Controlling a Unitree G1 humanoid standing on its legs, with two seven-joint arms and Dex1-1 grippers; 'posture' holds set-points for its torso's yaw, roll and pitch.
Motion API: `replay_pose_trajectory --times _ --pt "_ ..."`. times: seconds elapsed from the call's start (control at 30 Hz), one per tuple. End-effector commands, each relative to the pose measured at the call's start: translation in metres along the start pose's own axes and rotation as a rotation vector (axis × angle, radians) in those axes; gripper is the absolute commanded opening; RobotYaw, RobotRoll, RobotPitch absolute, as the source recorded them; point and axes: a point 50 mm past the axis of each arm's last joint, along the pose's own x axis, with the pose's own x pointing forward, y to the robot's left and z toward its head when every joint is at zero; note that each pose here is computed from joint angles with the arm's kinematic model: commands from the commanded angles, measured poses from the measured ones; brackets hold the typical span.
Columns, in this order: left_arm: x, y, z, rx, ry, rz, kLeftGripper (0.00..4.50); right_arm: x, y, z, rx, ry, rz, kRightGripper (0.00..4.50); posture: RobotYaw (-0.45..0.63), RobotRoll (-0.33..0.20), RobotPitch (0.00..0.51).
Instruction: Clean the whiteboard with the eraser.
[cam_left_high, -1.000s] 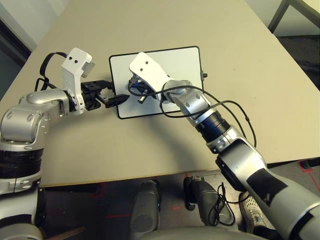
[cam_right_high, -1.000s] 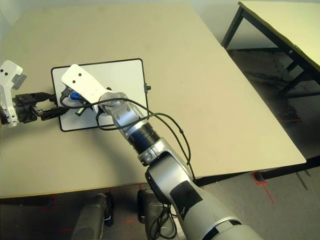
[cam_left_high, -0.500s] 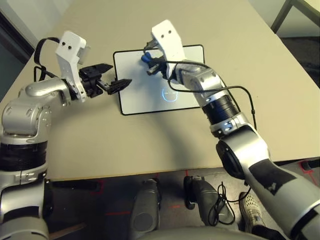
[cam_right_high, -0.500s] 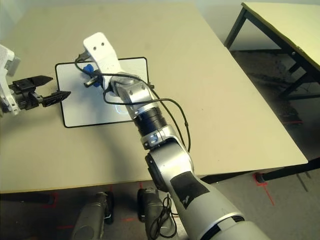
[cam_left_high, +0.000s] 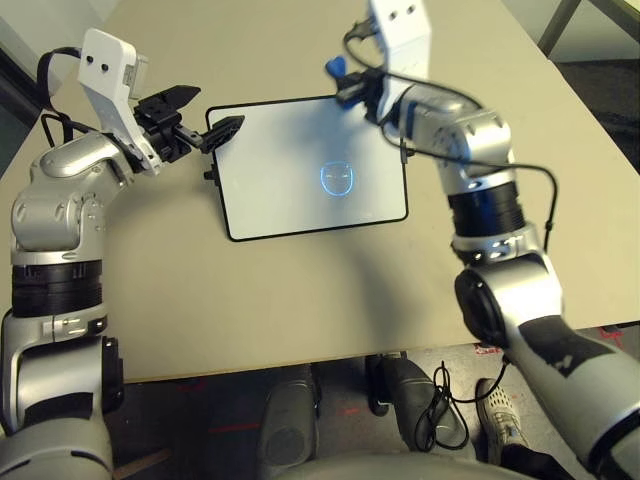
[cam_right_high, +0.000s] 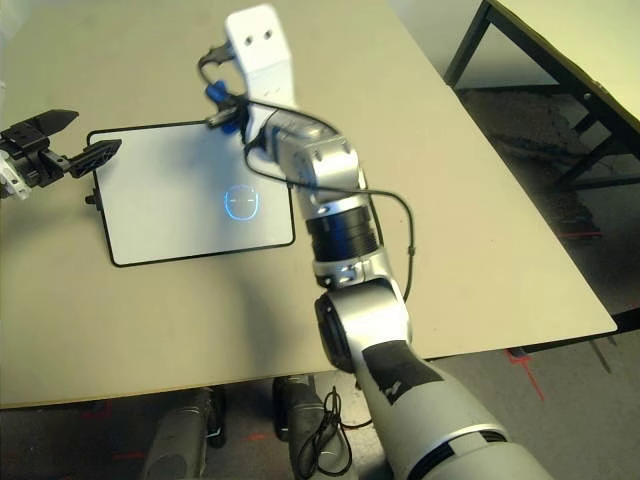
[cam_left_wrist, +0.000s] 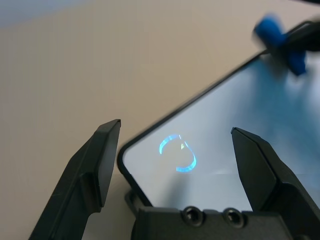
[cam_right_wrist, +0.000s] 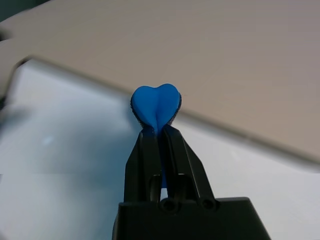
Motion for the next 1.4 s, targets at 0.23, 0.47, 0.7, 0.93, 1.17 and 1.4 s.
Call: replay_pose_trajectory --times 0.23,0.47,0.7,0.93,1.17,1.4 --pt "-0.021 -0.016 -0.017 -0.119 0.264 -0.118 4.5 0.012 0.029 0.001 -0.076 0.007 0.12 0.0 0.17 0.0 0.195" --pt "-0.018 -0.026 -0.014 -0.129 0.253 -0.135 4.5 0.025 0.041 0.004 -0.11 0.003 0.158 0.0 0.17 0.0 0.199" --pt "-0.016 -0.03 -0.015 -0.133 0.249 -0.142 4.5 0.038 0.041 -0.008 -0.14 0.042 0.152 0.0 0.17 0.0 0.198" --pt "-0.013 -0.032 -0.016 -0.133 0.248 -0.152 4.5 0.046 0.046 -0.033 -0.145 0.126 0.171 0.0 0.17 0.0 0.198" --pt "-0.013 -0.028 -0.016 -0.128 0.247 -0.146 4.5 0.044 0.069 -0.048 -0.148 0.167 0.259 0.0 0.17 0.0 0.198" --pt "-0.015 -0.026 -0.018 -0.13 0.247 -0.139 4.5 0.04 0.079 -0.061 -0.149 0.199 0.292 0.0 0.18 0.0 0.208"
